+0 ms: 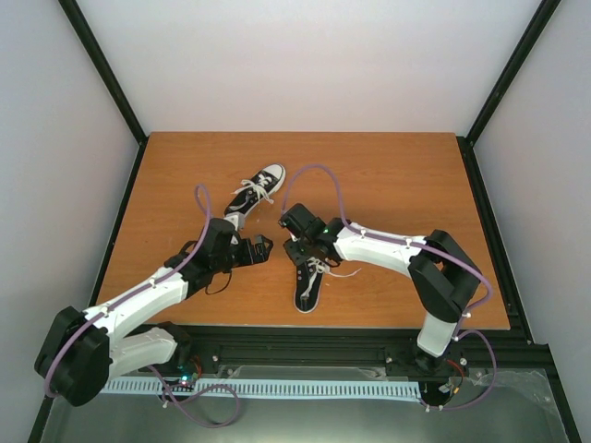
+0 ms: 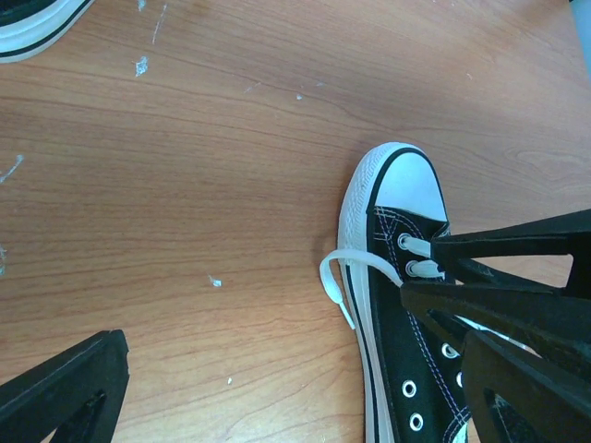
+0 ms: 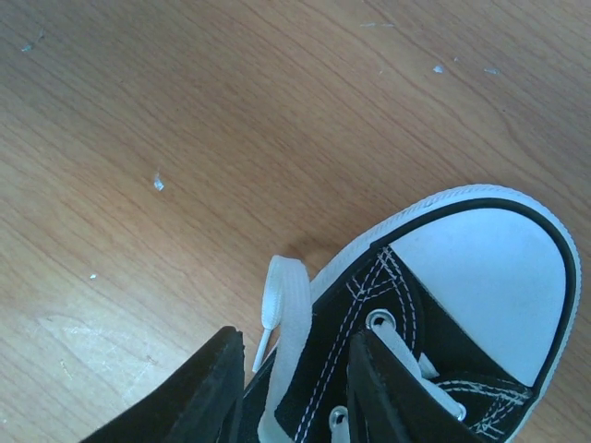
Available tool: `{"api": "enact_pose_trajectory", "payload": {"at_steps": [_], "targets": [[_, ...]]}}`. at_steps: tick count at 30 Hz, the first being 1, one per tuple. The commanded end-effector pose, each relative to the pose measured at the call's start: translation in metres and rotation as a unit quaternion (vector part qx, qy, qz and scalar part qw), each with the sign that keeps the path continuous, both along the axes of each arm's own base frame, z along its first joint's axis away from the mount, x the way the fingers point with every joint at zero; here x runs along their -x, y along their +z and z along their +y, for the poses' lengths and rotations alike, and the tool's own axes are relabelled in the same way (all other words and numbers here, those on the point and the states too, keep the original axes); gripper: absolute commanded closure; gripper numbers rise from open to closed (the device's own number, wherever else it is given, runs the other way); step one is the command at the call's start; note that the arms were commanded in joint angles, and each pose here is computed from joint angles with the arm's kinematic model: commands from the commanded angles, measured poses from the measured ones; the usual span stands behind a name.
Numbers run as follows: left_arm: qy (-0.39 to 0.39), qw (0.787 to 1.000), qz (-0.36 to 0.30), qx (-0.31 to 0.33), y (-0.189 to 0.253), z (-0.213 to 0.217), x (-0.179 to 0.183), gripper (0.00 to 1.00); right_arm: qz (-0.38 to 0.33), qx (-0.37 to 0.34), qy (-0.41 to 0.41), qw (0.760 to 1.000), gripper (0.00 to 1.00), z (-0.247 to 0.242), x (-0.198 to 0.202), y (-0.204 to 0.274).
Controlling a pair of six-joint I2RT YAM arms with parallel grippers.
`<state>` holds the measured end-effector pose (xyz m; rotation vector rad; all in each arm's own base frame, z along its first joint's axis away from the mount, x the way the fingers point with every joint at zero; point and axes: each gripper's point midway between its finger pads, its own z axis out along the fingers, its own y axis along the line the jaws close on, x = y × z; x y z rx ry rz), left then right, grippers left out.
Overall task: Tie the shoes
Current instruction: Adjust the shoelace on the shoelace.
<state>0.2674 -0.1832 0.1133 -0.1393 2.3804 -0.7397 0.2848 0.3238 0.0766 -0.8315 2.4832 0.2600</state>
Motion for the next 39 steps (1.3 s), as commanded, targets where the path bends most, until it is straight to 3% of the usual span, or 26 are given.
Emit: {"api": "enact_pose_trajectory", "payload": {"at_steps": [1, 9, 13, 16, 22, 25, 32, 39], "targets": [[0.007, 1.0, -0.001, 0.005, 0.006, 0.0, -0.004, 0.0, -0.01, 0.032, 0.009, 0.999, 0.68, 0.0, 0.003, -0.002], [0.013, 1.0, -0.005, 0.003, 0.008, 0.003, -0.004, 0.0, 0.008, 0.041, 0.018, 0.999, 0.69, 0.002, 0.011, -0.013], [0.015, 1.0, -0.009, 0.0, 0.01, 0.005, -0.005, 0.0, 0.008, 0.043, 0.013, 0.999, 0.81, 0.002, 0.009, -0.014], [0.015, 1.0, -0.01, -0.006, 0.009, 0.005, -0.006, 0.0, -0.007, 0.039, -0.002, 0.999, 0.96, 0.001, 0.003, -0.005], [-0.012, 1.0, -0.019, 0.005, 0.015, -0.007, -0.01, 0.0, -0.05, -0.018, -0.095, 0.994, 0.97, -0.021, -0.017, 0.041], [-0.047, 0.998, -0.032, 0.02, 0.024, -0.022, -0.014, 0.01, -0.048, -0.063, -0.161, 0.984, 0.97, -0.052, -0.027, 0.052], [-0.146, 0.986, -0.058, 0.058, 0.045, -0.063, -0.017, 0.06, -0.013, -0.142, -0.316, 0.938, 0.97, -0.141, -0.035, 0.031], [-0.282, 0.955, -0.071, 0.058, 0.048, -0.128, 0.013, 0.16, -0.007, -0.141, -0.422, 0.896, 0.97, -0.192, -0.032, 0.004]]}}
